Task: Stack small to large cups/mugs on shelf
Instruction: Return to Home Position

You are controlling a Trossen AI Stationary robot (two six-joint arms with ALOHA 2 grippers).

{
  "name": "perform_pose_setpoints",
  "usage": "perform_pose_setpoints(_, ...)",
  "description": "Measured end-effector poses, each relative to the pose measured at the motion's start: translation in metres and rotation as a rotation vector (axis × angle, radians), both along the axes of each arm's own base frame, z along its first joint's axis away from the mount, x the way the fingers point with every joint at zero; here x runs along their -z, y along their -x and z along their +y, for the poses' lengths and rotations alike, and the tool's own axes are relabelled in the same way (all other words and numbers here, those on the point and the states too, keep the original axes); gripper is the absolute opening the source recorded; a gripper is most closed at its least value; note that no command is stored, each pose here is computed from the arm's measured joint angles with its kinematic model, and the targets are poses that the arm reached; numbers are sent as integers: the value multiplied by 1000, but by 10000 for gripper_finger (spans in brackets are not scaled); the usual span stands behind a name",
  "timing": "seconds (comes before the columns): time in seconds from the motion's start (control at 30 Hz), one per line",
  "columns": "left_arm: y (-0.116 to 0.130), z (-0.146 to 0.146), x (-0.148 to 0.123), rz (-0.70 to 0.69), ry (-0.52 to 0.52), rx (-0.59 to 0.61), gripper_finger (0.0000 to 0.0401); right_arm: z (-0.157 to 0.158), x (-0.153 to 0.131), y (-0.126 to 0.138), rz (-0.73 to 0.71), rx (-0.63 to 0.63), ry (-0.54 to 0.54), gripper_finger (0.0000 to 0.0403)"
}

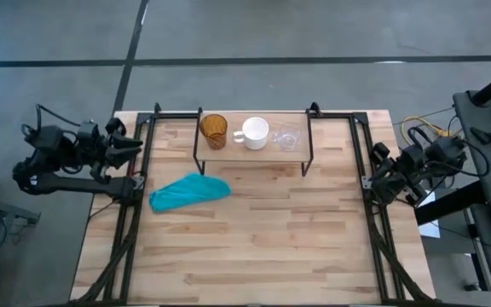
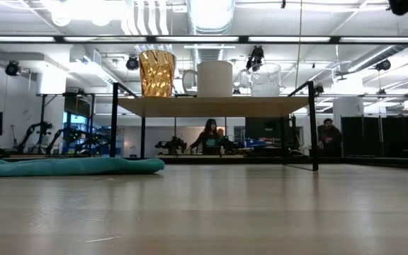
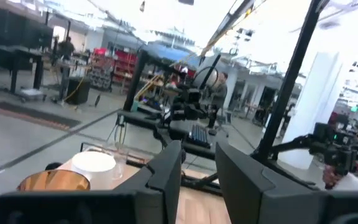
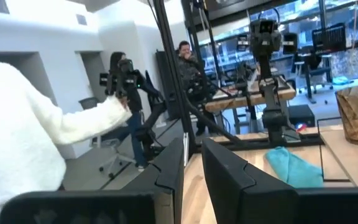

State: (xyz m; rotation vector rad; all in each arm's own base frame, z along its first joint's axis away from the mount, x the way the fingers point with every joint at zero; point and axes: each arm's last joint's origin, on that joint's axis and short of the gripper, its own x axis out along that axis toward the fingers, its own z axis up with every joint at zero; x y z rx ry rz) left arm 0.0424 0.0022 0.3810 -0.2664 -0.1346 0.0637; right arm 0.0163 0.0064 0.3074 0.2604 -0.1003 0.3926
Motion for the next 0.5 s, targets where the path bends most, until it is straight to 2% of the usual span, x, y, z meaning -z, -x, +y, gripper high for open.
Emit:
perform_pose_setpoints(0.2,17,1,39,-74,-1,-20,86,2,5,-8,42,22,13,54)
perform_pose_setpoints(0.3,25,1,55,-157,-1,-20,86,2,8,-7,43,25,15,54)
perform_pose_setpoints(0.37,17,1,61,-162,-8,-22,86,2,9,-6,30,32,13,54)
perform_pose_setpoints(0.43,13,1,70,-99,-20,-18,86,2,12,-8,53,34,25,54)
perform_pose_setpoints(0.5,7,0,66,-116,-28,-16,86,2,11,-8,40,49,18,54)
